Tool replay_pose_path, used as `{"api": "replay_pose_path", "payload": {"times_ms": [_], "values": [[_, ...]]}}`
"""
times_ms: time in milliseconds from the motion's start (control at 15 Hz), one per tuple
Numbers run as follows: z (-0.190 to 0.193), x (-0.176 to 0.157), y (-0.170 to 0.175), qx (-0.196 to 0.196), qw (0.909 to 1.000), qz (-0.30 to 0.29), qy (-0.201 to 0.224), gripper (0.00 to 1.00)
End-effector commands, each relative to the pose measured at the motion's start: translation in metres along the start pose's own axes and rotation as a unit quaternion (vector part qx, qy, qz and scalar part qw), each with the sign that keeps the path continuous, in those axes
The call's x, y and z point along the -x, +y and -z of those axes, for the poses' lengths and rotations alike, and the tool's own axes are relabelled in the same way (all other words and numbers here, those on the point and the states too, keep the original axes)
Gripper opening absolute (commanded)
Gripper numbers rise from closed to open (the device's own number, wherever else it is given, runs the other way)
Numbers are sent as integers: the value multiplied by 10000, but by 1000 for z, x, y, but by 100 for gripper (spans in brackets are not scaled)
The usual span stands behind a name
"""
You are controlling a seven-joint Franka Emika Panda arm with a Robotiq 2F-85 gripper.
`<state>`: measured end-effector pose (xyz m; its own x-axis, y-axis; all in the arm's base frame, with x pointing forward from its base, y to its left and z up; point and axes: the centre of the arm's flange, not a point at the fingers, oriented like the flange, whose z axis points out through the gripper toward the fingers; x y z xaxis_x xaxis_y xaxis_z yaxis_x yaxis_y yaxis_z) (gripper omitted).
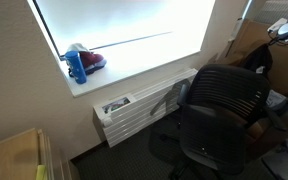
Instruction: Pick the cloth on the couch and put it on the back rest of the chair
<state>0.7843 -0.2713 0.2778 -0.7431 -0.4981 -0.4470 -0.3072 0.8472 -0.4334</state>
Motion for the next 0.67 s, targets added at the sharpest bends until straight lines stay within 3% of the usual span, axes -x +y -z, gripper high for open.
{"api": "replay_pose_path", "payload": {"times_ms": [0, 267, 400, 600], "values": [[89, 4, 6, -149, 9988, 130, -453, 1], [150, 31, 2, -628, 9923, 8, -1069, 1], [177, 38, 9, -377, 9897, 399, -1322, 1], [213, 52, 31, 151, 9847, 1183, -1269, 1]]}}
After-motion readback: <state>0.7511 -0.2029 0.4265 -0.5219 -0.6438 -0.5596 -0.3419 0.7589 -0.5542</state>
